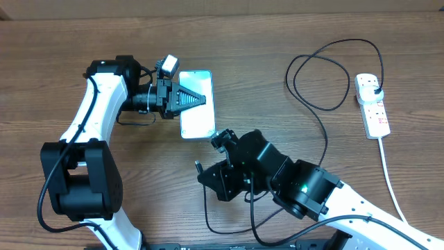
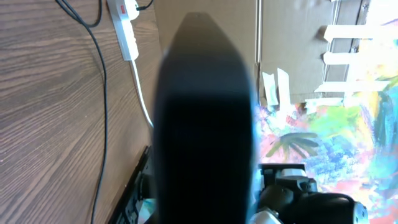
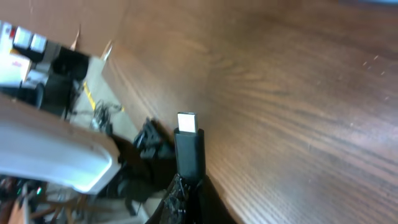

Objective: Plug charger to phone and switch on socket

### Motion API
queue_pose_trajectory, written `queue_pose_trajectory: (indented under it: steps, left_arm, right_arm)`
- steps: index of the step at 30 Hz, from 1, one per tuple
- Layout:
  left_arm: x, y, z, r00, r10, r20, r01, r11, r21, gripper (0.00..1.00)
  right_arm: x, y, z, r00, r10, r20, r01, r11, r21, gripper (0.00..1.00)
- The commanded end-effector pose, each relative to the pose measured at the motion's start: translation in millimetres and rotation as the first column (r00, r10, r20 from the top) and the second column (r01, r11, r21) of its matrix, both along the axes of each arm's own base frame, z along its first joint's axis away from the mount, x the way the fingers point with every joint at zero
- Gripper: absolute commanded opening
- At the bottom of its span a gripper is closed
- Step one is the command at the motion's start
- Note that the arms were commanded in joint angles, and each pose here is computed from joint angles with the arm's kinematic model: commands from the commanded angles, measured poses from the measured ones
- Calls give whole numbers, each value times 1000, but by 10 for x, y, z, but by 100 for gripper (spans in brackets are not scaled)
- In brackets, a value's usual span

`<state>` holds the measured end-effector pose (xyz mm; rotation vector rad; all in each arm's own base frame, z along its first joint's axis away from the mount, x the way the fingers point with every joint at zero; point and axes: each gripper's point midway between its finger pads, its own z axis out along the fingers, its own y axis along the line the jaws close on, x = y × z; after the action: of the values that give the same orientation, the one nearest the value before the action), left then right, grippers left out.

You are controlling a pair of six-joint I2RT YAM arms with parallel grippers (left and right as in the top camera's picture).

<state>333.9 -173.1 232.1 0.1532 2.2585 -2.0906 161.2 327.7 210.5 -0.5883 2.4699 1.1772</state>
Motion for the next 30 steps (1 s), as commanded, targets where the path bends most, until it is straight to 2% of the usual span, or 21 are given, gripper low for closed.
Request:
queue_pose_trajectory:
  steps: [1,10,16,30]
  left_arm:
    - [-23,-104,102,999,-26,46,27,999,-26,4]
    - [-78,-210,92,996,-60,72,62,998,-22,4]
    - [-22,-198,40,987,-64,147,64,998,3,5]
    - [72,-192,-71,999,-47,21,46,997,66,4]
  right_arm:
    - [186,15,-59,995,-100,26,100,995,-18,4]
    - [328,38,-184,987,-154,39,156,987,-49,4]
    - [360,47,-159,985,-163,54,165,986,-40,4]
    - [468,-53,-216,970,-224,94,232,969,-83,4]
